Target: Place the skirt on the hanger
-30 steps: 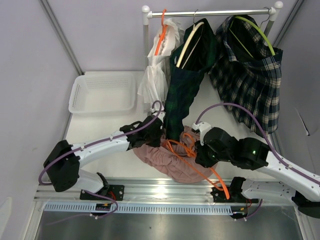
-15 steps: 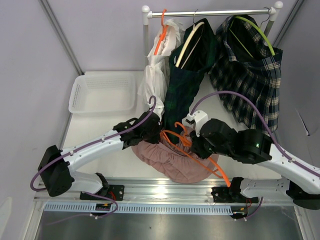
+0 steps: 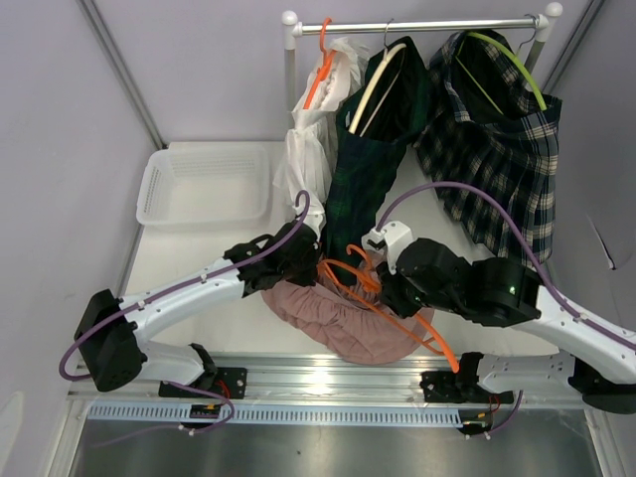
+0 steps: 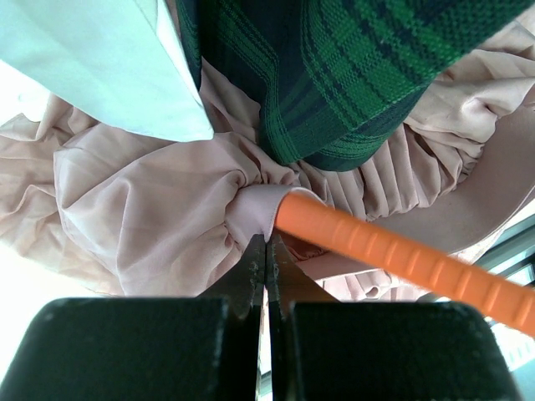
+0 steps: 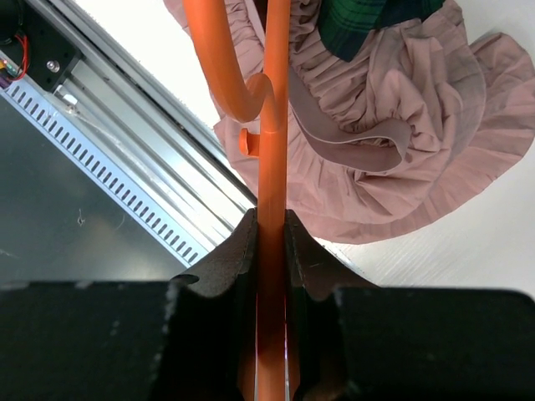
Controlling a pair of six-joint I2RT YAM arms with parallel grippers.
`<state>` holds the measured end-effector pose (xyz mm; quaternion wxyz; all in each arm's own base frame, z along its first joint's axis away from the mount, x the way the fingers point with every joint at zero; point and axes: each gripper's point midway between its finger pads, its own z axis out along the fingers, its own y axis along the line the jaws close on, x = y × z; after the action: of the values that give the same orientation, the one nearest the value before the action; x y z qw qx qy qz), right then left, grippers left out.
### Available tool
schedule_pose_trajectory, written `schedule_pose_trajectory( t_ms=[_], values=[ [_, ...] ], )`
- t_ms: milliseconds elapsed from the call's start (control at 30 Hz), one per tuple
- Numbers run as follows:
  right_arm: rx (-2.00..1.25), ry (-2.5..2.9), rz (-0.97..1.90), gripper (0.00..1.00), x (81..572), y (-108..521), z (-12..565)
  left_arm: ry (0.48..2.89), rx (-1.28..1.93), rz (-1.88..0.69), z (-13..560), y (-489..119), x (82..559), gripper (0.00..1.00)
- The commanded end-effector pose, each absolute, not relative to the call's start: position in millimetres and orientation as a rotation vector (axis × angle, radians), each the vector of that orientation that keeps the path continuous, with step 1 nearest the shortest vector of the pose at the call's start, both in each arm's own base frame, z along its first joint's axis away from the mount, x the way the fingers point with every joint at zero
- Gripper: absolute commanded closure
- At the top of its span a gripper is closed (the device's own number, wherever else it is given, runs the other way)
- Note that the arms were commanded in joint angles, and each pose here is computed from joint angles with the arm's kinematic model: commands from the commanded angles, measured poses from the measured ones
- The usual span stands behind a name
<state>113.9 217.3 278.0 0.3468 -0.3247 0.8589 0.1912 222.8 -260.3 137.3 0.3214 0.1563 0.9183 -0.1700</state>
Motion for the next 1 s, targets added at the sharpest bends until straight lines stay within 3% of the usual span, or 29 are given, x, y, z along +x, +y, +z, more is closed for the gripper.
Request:
schedule_pose_trajectory(
  t_ms=[0,967],
  values=[
    [-0.829,2.204,0.528,1.0,112,223,285,2.374,0.403,-0.466,148,-262,224,1.0],
    [-0.933,2.091,0.628,1.0,115,269,271,2.257,0.416,-0.596,214,-266,201,1.0]
  ],
)
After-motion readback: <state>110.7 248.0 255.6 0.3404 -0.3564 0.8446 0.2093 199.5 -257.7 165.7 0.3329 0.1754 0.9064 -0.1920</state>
